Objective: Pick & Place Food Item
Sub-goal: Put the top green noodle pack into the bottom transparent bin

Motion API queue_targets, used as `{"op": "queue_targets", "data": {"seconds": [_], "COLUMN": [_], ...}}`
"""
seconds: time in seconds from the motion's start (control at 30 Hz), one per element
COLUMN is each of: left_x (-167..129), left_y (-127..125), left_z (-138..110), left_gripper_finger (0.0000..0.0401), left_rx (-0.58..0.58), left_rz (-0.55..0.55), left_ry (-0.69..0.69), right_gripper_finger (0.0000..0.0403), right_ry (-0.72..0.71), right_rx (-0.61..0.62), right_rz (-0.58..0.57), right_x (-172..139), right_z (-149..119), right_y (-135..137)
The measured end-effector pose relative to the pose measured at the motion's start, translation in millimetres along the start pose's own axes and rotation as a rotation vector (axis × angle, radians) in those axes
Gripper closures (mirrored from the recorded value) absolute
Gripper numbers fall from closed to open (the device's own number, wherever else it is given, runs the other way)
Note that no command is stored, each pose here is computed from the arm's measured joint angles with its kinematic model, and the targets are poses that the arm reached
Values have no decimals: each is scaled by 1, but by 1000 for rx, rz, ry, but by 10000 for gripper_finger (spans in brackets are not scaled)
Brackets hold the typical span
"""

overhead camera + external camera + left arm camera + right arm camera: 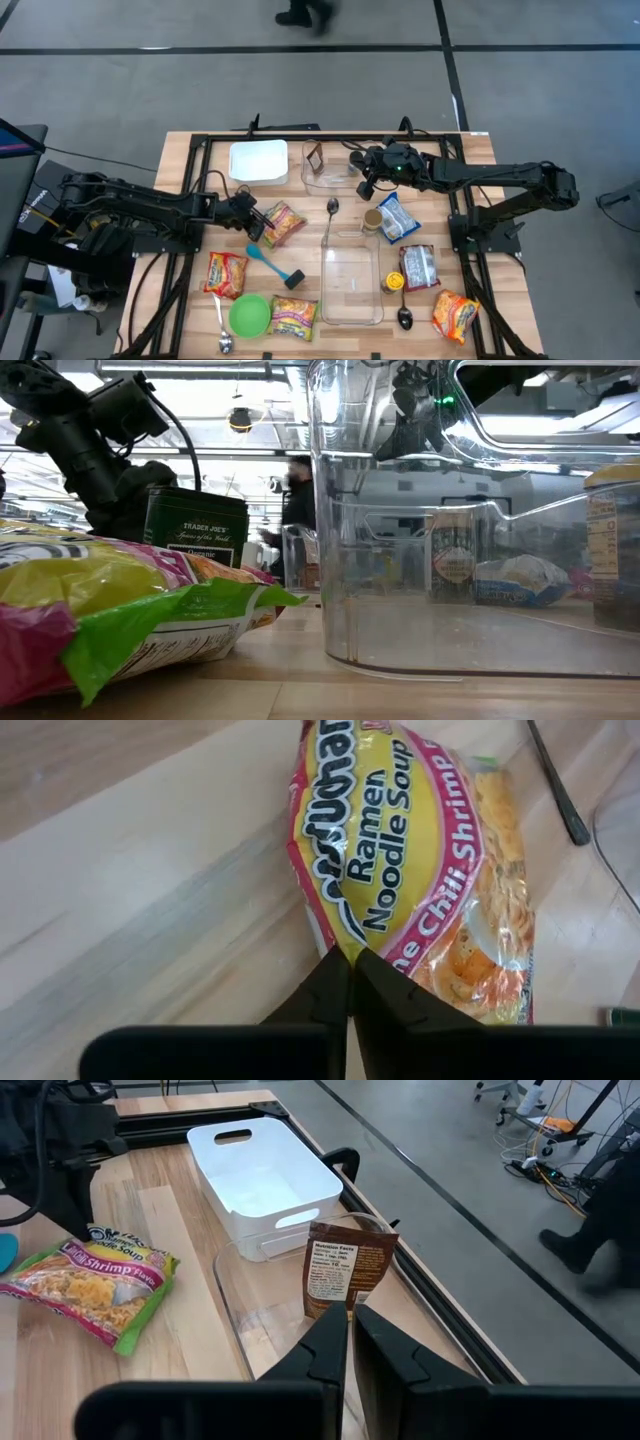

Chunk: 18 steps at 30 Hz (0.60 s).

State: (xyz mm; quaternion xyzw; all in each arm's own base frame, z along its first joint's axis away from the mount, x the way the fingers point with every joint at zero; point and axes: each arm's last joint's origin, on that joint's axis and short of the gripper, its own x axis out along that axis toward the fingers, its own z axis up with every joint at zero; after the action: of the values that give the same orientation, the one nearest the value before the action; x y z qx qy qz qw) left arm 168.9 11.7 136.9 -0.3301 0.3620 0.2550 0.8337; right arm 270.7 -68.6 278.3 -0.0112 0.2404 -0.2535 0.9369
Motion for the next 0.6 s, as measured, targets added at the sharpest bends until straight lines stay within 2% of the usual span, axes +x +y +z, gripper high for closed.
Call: {"op": "queue_targets", "data": {"seconds": [0.2,0.6], "left_x": [0,-12], "left_y": [-5,-21], "left_z": [5,22], "left_gripper_finger": [400,400], "left_rx": [24,212], "left_rz": [-50,-206], "left_ry": [-54,-258], "right_gripper_finger": [388,388], "right_ry": [0,0], "right_rx": [0,0], "right_rz": [0,0], "right_x": [0,0], "right_z": [0,0], "right_y": [0,0]}}
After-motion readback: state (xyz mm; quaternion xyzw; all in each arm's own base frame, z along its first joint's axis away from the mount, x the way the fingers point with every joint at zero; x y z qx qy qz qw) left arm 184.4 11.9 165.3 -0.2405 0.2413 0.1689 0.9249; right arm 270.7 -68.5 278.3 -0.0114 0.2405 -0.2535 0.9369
